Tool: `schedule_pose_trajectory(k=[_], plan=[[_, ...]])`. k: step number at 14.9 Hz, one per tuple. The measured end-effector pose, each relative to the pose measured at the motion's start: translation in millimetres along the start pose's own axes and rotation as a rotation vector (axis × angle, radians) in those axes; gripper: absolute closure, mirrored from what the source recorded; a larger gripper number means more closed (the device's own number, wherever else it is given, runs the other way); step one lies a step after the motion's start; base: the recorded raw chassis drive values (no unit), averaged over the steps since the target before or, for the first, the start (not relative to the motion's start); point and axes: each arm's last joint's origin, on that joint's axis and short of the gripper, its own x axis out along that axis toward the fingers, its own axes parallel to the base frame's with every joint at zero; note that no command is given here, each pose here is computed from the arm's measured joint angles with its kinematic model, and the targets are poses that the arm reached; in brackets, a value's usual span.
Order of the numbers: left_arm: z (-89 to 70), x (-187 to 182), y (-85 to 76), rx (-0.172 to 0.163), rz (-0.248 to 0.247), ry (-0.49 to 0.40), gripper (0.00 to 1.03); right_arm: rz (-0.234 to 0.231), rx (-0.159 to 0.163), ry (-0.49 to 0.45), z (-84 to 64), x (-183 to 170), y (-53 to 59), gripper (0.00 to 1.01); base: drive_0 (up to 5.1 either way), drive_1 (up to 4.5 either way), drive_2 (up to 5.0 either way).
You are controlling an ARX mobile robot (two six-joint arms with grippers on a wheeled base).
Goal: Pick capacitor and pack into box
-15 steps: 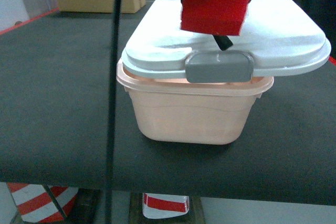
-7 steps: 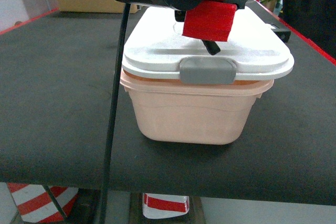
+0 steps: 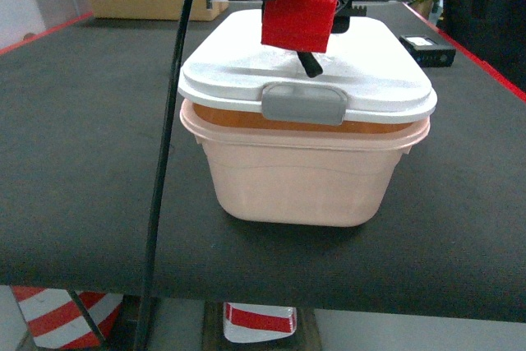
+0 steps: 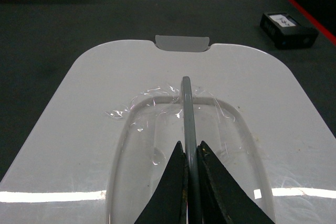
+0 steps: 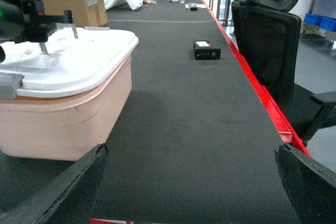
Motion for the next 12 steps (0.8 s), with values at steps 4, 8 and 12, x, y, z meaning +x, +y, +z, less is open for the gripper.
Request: schedule_pose_trajectory(k=[4, 8, 12], plan=[[-9.9, 4.8, -4.2, 0.011, 0.000, 0.016, 1.01, 0.000, 0.000, 0.000, 0.0, 0.0, 0.0, 0.03, 0.0, 0.00, 0.0], [-10.3, 5.1, -3.8, 0.015, 0.002, 0.020, 1.01, 0.000, 0.000, 0.000, 0.0, 0.0, 0.0, 0.03, 0.0, 0.00, 0.0], [-14.8, 5.4, -0.3, 0.029, 0.007, 0.023, 0.85, 0.000, 0.000, 0.000, 0.0, 0.0, 0.0, 0.03, 0.0, 0.00, 0.0]])
